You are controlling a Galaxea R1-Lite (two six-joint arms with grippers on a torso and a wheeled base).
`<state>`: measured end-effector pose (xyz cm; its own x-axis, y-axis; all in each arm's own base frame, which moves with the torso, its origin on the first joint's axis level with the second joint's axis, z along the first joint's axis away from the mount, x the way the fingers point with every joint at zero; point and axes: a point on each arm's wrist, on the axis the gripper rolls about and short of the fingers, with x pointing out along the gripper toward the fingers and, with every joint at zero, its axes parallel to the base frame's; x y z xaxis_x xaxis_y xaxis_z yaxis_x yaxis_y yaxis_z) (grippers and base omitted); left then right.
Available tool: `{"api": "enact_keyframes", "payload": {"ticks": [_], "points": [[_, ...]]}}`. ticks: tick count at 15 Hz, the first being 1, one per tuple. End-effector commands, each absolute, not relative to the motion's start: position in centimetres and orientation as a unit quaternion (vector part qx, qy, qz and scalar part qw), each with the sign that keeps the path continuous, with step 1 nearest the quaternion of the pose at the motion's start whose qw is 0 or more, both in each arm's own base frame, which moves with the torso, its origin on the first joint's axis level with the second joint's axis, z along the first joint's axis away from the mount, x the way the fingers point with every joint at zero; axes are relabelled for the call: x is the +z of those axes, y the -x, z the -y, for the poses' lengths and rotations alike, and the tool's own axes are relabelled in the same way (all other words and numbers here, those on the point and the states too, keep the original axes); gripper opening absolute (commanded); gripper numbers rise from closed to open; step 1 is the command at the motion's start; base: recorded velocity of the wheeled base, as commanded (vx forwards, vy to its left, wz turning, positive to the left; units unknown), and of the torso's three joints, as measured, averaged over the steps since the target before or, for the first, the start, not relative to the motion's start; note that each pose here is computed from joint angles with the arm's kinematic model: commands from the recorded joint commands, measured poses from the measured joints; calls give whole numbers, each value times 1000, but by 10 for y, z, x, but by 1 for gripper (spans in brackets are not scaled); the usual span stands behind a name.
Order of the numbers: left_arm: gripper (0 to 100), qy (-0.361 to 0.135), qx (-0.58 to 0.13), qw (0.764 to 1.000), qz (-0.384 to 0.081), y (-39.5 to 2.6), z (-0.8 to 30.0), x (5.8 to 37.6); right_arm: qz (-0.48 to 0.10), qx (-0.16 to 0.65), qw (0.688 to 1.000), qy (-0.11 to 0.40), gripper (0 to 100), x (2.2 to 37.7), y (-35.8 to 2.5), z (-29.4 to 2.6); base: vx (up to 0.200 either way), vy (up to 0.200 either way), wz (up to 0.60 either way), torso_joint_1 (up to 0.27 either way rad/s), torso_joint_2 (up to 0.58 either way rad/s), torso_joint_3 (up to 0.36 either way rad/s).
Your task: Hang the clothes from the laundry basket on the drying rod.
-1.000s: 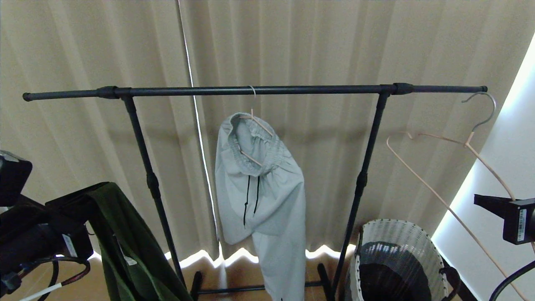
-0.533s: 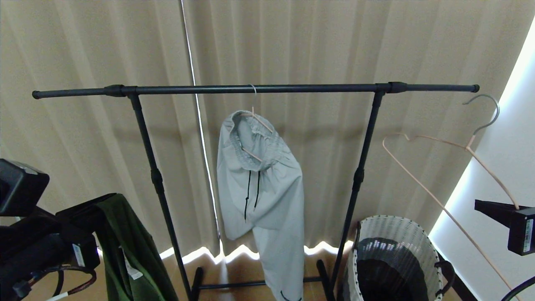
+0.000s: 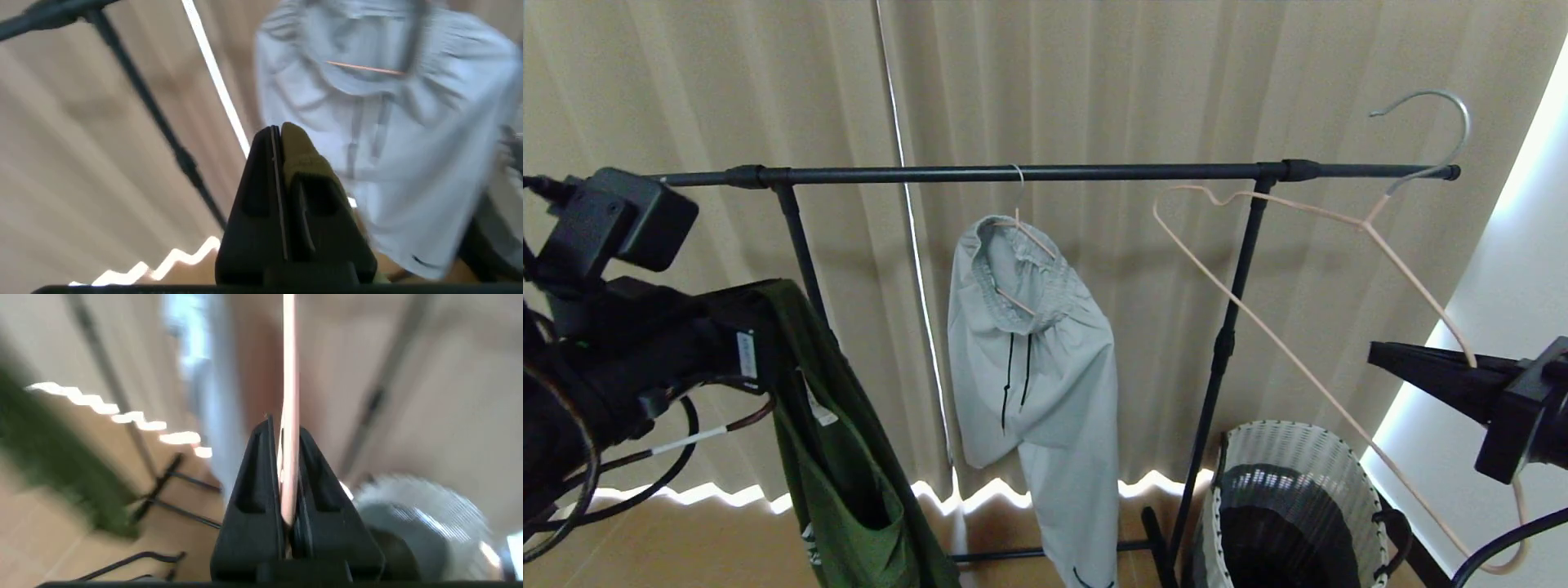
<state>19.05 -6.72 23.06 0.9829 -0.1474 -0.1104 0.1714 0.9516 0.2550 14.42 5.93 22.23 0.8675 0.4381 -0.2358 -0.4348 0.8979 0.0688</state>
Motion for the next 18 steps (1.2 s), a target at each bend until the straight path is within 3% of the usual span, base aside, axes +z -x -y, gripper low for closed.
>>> {"api": "enact_keyframes", "payload": {"ticks": [1, 6, 9, 18], "points": [[0, -131, -87, 986, -60, -218, 94, 236, -146, 271, 951, -2, 0, 212, -154, -79, 0, 0, 0, 0, 0, 0], [0, -72, -22, 992, -102, -264, 118, 241, -164, 394, 904, -28, 0, 206, -147, -113, 0, 0, 0, 0, 0, 0], [0, -51, -16, 994, -99, -272, 121, 243, -174, 445, 878, -36, 0, 205, -132, -128, 0, 0, 0, 0, 0, 0], [0, -41, -25, 994, -99, -268, 126, 242, -193, 481, 855, -23, 0, 198, -127, -147, 0, 0, 0, 0, 0, 0]]}}
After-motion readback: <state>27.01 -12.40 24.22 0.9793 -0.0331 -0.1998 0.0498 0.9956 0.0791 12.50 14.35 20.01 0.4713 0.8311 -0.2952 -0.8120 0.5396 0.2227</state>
